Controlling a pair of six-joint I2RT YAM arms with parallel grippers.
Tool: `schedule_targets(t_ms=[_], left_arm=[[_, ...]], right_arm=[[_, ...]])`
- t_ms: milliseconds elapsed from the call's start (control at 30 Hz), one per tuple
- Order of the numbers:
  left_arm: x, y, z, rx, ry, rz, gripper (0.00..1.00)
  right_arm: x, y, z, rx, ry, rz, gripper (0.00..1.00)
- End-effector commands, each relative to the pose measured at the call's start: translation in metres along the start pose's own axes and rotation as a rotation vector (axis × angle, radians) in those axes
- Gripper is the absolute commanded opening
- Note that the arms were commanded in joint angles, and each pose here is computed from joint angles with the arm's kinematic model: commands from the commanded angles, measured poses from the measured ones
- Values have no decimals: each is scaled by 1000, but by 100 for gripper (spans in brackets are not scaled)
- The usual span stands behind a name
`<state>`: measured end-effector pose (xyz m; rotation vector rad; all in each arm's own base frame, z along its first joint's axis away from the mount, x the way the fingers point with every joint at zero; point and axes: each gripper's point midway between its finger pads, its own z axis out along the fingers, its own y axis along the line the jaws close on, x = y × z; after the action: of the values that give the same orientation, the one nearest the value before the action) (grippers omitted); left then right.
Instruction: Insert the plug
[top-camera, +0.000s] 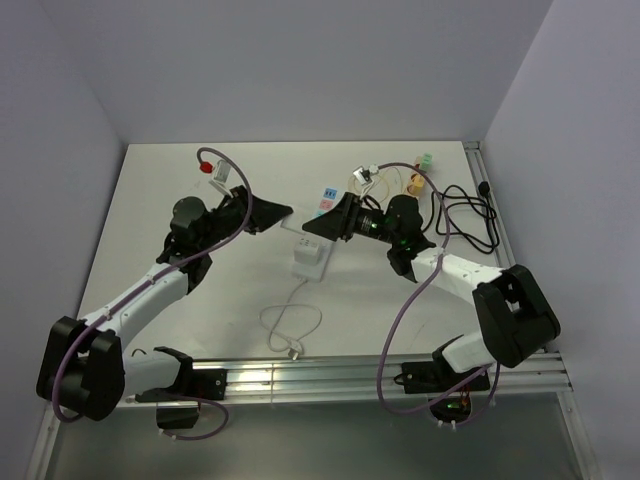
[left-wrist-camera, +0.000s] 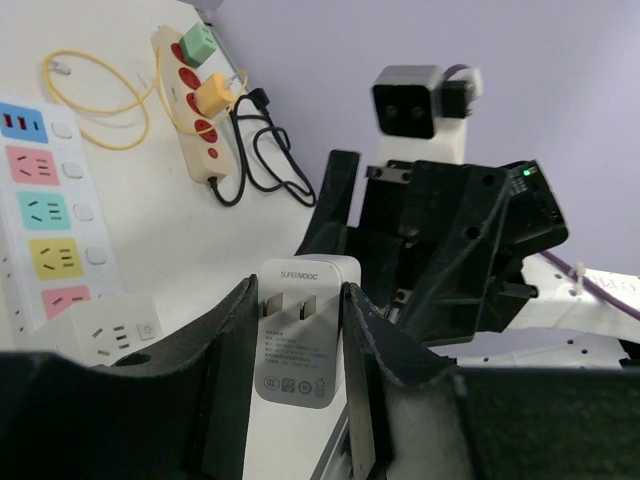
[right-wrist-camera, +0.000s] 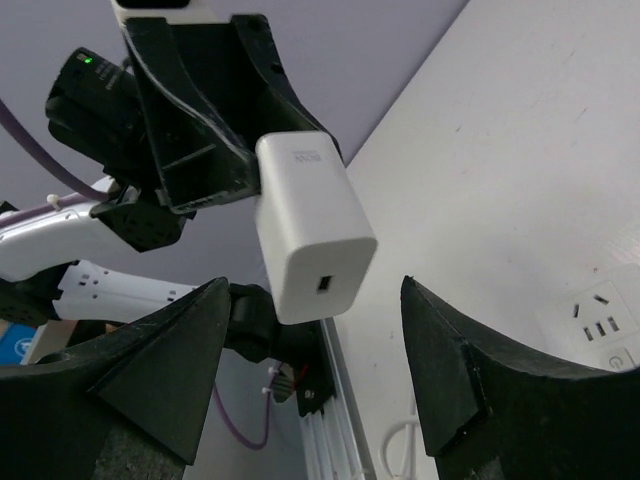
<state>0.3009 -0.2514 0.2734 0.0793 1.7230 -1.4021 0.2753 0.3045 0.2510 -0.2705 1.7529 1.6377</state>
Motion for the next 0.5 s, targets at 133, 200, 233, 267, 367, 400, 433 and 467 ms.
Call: schedule_targets(t_ms=[133, 200, 233, 267, 367, 400, 433, 467], left_arm=[[-17, -28, 1, 110, -54, 30, 0], [-16, -29, 1, 115, -45, 25, 0], [-15, -28, 0, 115, -45, 24, 0], [-15, -29, 0, 115, -47, 24, 0], [-14, -28, -2, 107, -51, 24, 0], [-13, -27, -3, 106, -48, 23, 0], [-13, -27, -3, 106, -48, 20, 0], [-13, -27, -3, 108, -50, 20, 0]], right_arm=[[-4, 27, 14, -100, -3, -8, 74], [-4, 28, 15, -104, -9, -6, 74], [-6, 29, 15, -108, -13, -11, 74], [-6, 30, 15, -110, -13, -13, 74], [-9, 34, 15, -120, -21, -21, 74], [-10, 35, 16, -121, -18, -23, 73], [-11, 36, 16, -127, -19, -27, 73], [-13, 38, 16, -130, -22, -26, 71]])
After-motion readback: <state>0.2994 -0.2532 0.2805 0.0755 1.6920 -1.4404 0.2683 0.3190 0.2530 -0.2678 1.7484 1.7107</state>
